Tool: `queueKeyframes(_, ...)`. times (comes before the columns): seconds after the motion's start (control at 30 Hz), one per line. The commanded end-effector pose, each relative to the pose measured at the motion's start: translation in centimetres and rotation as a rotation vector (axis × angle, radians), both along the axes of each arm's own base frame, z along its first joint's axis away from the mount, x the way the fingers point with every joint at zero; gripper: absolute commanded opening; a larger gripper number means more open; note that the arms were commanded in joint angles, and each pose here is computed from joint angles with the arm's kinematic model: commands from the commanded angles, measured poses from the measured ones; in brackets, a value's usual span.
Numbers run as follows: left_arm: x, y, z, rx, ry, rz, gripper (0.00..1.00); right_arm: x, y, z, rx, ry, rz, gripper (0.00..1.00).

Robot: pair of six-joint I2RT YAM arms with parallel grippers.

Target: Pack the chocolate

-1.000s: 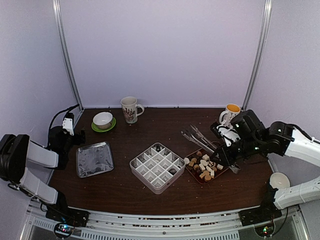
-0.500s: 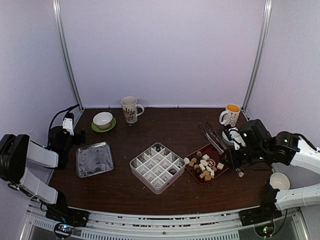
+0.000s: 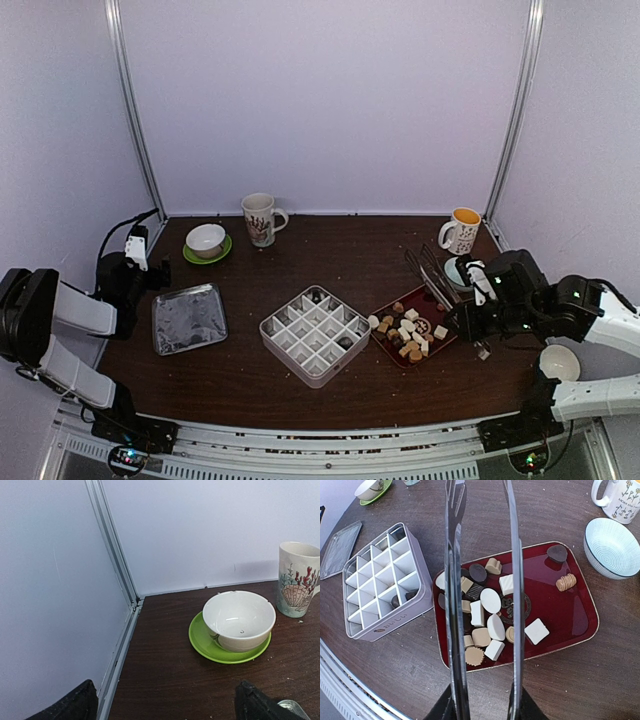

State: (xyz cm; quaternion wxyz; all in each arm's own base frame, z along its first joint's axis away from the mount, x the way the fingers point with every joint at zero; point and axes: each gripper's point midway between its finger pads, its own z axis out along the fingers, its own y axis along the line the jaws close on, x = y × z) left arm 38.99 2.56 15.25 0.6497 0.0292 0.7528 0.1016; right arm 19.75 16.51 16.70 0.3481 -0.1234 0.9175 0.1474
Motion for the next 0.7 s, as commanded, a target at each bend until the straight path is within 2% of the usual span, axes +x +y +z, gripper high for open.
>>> queueKeyframes(0.0, 0.15, 0.34, 1.22, -0.003, -0.054, 0.009, 0.98, 0.50, 0.02, 0.42, 0.014, -0.030, -0.013, 0.34)
queueKeyframes(0.47, 0.14, 0.34, 1.20, -0.002, -0.053, 0.009, 0.98, 0.34, -0.18, 0.88, 0.049, -0.036, -0.032, 0.33)
queueKeyframes(0.67, 0.14, 0.33, 1.18, -0.002, -0.053, 0.009, 0.98, 0.76, 0.22, 0.68, 0.112, -0.040, -0.075, 0.33)
